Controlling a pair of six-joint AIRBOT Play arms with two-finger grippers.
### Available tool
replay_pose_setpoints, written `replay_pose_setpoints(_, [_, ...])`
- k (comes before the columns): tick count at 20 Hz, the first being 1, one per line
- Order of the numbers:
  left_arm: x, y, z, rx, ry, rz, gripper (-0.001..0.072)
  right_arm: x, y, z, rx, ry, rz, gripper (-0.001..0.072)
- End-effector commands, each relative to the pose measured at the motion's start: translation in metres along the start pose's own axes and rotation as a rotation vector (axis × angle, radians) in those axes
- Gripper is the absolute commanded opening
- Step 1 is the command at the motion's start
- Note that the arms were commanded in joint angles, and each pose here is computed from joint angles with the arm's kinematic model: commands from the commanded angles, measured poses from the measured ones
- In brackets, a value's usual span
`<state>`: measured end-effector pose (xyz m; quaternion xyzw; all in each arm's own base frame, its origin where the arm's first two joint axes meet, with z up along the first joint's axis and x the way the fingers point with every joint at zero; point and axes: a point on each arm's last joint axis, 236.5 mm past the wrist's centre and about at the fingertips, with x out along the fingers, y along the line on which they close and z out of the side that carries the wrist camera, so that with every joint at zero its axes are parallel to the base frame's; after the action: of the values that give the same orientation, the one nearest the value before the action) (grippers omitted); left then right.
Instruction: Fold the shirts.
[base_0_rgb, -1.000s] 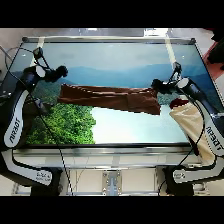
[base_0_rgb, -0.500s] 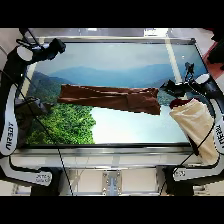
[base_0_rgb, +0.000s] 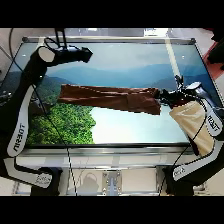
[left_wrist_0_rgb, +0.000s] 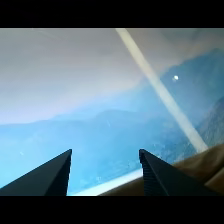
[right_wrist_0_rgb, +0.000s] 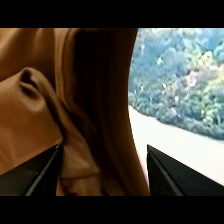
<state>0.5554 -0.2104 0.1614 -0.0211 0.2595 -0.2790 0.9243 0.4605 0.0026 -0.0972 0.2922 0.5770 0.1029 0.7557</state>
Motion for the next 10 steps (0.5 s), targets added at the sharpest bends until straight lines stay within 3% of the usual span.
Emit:
replay_pose_setpoints(1, [0.027, -0.034, -0.059, 0.036, 0.191, -0.097, 0.0503, 0.014, 0.003, 0.004, 0.009, -0.013, 0.051, 0.0618])
replay_pose_setpoints(5, [0.059, -0.057, -0.116, 0.037, 0.332, -0.159, 0.05, 0.019, 0.016, 0.013, 0.033, -0.052, 0.11, 0.0615])
replay_pose_setpoints(7, [0.072, -0.063, -0.14, 0.033, 0.387, -0.164, 0.0462, 0.022, 0.026, 0.014, 0.032, -0.056, 0.139, 0.0602])
replay_pose_setpoints(10, [0.089, -0.065, -0.172, -0.016, 0.454, -0.161, 0.0462, 0.027, 0.038, 0.011, 0.0, -0.043, 0.148, 0.0498])
